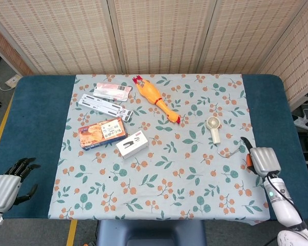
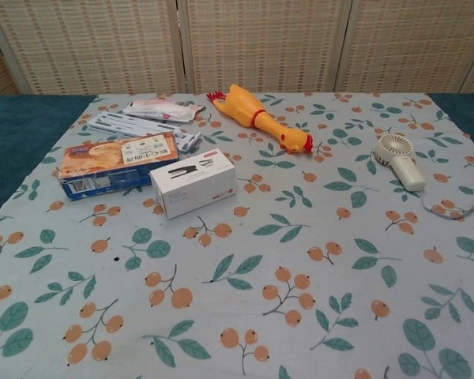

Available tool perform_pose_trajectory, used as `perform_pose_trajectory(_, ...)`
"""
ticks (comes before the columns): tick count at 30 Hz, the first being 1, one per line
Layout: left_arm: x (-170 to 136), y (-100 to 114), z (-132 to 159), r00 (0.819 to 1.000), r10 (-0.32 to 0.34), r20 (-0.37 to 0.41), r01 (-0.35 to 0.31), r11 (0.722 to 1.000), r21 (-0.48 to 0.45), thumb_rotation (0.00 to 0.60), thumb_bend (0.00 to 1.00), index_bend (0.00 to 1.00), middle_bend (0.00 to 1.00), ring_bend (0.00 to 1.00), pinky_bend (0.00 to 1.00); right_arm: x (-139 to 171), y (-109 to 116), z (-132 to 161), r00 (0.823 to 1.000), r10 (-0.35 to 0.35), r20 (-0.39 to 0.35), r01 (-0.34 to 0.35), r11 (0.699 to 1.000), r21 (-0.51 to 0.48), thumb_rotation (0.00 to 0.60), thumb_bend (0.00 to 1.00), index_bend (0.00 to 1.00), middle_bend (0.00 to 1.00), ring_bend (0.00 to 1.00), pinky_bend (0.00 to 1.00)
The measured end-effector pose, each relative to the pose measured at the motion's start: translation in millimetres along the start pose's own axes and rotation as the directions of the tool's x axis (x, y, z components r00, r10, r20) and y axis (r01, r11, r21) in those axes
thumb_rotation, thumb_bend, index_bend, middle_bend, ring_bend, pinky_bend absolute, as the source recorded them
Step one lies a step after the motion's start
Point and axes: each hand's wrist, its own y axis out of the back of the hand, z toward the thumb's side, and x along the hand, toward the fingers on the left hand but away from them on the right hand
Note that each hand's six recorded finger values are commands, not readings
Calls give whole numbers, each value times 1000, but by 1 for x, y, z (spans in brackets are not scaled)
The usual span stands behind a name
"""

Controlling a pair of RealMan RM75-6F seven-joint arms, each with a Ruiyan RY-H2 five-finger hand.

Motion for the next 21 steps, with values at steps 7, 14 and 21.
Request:
perform_pose_trajectory(7,0,-1,0,1000,-5,2,5,1000,-1,600,384,252,124,98,302,-29,13,21,999,39,-22,-39,998,-42,600,797,151,823,551,683)
perform_pose_trajectory(14,0,0,-1,1000,-2,-2,2,1000,-7,600,384,252,125,98,302,-49,7,26,999,53,-4,-53,996,-74,600,818,181,827,551,683)
perform_pose_trajectory(21,0,0,-1,1000,-5,0,5,1000,-7,600,385,252,124,98,302,-66,-2,27,998,61,17,-59,994,-92,600,822,189,827,551,683)
